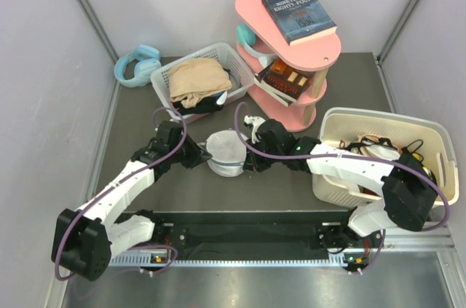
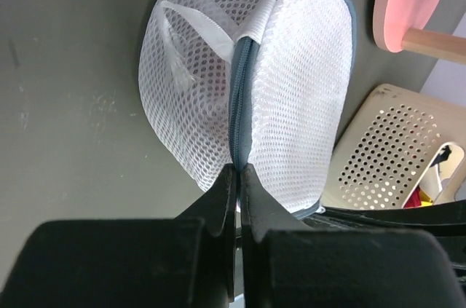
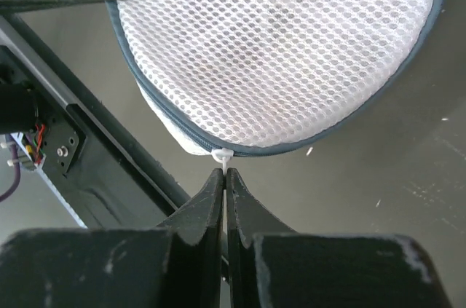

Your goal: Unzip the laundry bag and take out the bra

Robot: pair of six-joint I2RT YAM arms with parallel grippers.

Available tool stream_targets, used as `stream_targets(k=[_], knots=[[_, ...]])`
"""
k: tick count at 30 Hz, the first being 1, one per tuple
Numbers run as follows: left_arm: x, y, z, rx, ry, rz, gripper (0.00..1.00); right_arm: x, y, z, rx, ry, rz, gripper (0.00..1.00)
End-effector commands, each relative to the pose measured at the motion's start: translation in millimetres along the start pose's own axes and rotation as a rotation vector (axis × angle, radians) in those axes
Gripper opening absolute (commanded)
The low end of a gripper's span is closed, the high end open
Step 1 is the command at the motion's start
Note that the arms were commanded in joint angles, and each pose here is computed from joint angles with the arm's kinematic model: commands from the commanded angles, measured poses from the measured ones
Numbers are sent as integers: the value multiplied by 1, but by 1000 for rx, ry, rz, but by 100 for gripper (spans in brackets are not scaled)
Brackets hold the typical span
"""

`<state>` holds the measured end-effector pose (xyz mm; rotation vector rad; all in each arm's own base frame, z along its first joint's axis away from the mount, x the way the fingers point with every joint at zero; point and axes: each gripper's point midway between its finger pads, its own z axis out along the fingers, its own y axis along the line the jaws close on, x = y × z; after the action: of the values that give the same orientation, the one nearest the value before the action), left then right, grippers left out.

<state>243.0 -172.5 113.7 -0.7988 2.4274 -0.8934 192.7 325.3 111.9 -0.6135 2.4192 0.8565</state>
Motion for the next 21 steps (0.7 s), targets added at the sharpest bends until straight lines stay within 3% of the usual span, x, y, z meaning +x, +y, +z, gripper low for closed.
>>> stream_targets(k=[1, 8, 9, 11, 12, 13, 15, 21], knots=[[-16, -24, 3, 61, -23, 83, 0, -23, 3, -11, -10, -74, -18, 0], [-28, -37, 18, 17, 9, 175, 3, -33, 22, -9, -56, -82, -51, 0], [-28, -39, 17, 16, 14, 177, 11, -30, 25, -6, -63, -69, -58, 0], [-31, -43, 12, 9, 2, 173, 36, -31, 34, -5, -83, -66, -71, 0], [-32, -44, 9, 9, -6, 168, 61, -28, 38, -2, -90, -55, -76, 0], [-32, -43, 5, 5, -11, 162, 69, -29, 41, -2, -97, -54, -77, 0], [-32, -42, -8, 7, -39, 147, 79, -29, 47, 1, -110, -48, -82, 0], [-19, -15, -38, -30, -79, 80, 83, -27, 57, 4, -127, -34, -88, 0]])
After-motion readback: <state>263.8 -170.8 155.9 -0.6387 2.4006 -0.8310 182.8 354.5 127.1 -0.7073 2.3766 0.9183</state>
